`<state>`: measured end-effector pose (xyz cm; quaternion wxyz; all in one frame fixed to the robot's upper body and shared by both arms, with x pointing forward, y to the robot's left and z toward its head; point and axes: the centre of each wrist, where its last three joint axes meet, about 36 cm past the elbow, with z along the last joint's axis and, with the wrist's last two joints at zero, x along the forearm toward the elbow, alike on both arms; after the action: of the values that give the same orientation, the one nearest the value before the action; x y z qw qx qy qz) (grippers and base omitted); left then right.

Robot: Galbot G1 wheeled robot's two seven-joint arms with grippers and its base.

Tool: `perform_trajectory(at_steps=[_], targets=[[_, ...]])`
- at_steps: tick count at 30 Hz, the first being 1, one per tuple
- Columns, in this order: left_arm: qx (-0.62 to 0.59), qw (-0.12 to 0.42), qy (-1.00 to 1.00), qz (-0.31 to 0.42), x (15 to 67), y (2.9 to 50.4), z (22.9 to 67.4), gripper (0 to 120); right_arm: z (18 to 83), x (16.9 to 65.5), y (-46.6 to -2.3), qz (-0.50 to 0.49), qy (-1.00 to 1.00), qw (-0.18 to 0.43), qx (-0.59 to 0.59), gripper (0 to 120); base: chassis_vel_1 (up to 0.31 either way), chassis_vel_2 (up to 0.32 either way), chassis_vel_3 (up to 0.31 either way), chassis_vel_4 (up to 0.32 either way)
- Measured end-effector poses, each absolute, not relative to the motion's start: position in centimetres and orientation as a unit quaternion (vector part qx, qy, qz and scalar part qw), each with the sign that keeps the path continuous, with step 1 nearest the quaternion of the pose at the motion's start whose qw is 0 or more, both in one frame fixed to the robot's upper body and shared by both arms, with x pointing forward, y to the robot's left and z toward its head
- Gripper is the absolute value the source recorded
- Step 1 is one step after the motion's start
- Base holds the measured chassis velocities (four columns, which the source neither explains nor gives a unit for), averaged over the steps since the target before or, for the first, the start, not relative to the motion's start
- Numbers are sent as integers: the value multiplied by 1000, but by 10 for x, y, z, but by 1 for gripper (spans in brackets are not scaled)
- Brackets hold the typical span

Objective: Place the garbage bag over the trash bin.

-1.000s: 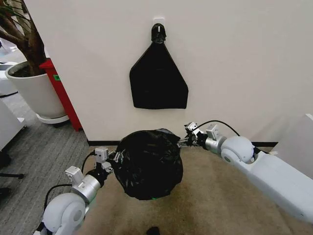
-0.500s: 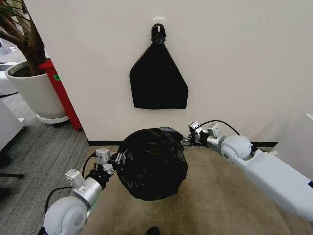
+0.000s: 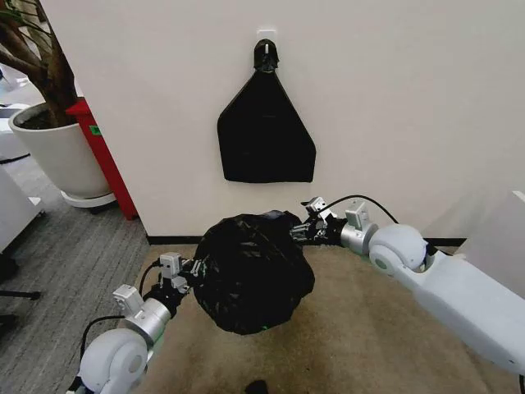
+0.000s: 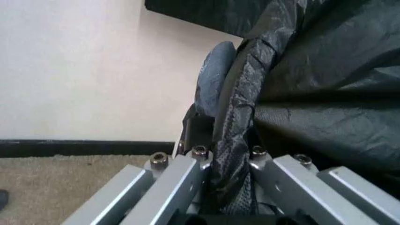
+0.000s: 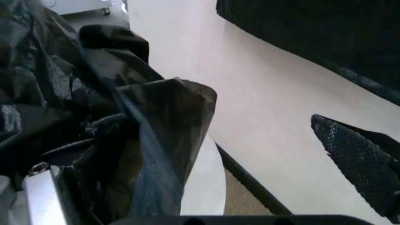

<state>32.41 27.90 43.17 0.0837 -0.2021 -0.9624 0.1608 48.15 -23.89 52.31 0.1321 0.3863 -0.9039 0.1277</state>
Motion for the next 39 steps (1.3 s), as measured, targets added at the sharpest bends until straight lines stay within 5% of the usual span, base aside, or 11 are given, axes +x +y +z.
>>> perform_trajectory(at_steps=[25, 39], targets=[[-200, 85, -961, 168, 318, 272, 428, 1, 495, 531, -269, 113, -929, 159, 313, 100, 0, 0, 0, 0], [-181, 86, -966, 166, 334, 281, 415, 1, 526, 481, -241, 102, -914, 114, 376, 100, 0, 0, 0, 0]])
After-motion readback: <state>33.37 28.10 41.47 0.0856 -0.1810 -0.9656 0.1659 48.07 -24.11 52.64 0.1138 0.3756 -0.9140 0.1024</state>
